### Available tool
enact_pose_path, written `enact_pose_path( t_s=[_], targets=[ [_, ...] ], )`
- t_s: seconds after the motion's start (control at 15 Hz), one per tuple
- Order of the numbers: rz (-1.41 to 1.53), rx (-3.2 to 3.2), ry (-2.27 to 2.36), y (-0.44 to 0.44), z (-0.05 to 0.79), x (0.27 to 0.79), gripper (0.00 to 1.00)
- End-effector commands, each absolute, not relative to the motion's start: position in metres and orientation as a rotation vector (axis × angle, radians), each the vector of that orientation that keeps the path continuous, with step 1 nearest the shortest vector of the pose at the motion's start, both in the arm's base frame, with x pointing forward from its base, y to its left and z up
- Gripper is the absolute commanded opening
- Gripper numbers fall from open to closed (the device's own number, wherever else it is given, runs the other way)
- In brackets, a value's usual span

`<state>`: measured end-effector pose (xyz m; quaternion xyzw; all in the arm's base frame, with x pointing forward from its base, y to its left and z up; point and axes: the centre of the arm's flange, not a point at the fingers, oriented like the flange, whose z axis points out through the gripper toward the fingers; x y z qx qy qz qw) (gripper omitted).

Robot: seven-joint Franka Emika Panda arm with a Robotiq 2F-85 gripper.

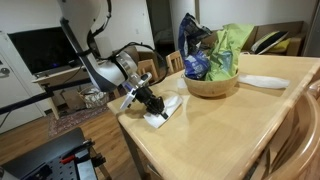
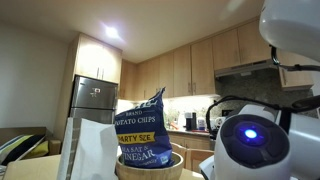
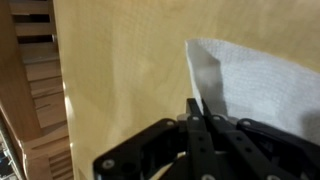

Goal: Use the serviette to wipe the table.

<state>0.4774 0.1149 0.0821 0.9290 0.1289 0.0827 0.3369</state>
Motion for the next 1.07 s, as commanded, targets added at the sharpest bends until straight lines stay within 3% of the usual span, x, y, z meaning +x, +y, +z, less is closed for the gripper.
enact_pose_path(
  t_s=[0.0, 0.47, 1.0],
  targets=[
    [0.18, 2.457, 0.206, 0.071, 0.082, 0.504, 0.0],
    [0.095, 2.488, -0.044, -0.001, 0.069, 0.528, 0.0],
    [0.104, 2.439, -0.261, -0.083, 0.07, 0.517, 0.0]
  ],
)
